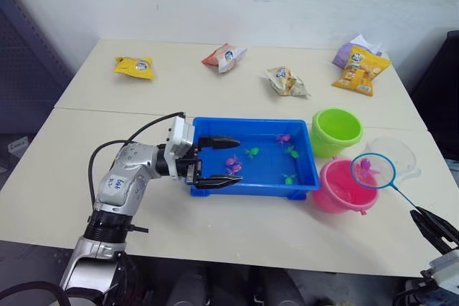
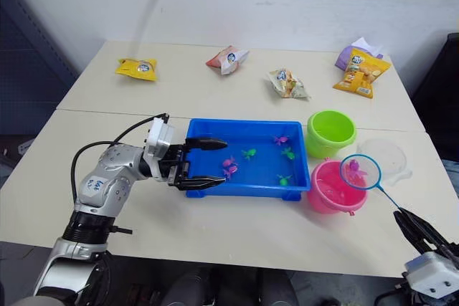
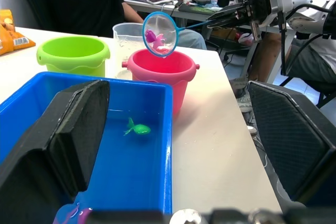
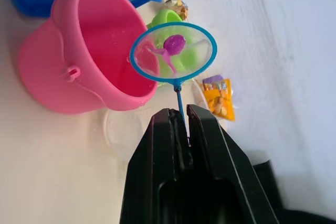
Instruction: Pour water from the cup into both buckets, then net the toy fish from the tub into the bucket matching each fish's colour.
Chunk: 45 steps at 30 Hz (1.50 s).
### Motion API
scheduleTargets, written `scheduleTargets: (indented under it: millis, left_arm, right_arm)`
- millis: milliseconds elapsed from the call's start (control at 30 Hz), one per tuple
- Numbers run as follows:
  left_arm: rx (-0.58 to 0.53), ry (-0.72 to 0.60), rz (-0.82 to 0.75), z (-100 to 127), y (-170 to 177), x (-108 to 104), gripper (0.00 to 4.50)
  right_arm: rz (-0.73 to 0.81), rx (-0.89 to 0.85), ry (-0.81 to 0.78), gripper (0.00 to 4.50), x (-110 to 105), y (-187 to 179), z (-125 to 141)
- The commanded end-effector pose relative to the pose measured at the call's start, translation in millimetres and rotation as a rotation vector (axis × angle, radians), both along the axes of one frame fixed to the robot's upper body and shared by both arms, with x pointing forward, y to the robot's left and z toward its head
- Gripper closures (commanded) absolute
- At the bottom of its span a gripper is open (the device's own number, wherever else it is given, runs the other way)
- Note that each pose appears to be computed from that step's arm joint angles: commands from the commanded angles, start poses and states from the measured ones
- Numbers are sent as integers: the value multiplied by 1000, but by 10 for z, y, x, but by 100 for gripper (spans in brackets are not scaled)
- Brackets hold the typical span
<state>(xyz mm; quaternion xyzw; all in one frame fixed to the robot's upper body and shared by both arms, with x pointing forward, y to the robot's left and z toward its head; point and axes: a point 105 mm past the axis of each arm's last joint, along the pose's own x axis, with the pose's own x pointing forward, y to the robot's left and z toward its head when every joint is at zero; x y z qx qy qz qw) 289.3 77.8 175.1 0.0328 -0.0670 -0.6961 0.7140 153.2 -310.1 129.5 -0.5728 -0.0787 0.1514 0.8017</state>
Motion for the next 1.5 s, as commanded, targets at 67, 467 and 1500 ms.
scheduleTargets:
  millis: [67, 467, 1500]
  left_arm:
    - [-10, -42, 4, 86, 0, -41, 1]
    - [-22, -41, 7, 84, -56, -22, 1]
    - [-25, -53, 18, 99, -57, 41, 1]
  right_arm:
    - [47, -262, -133, 450, -29, 18, 118]
    - [21, -399, -245, 450, 68, 22, 64]
    - [-79, -462, -370, 450, -2, 96, 185]
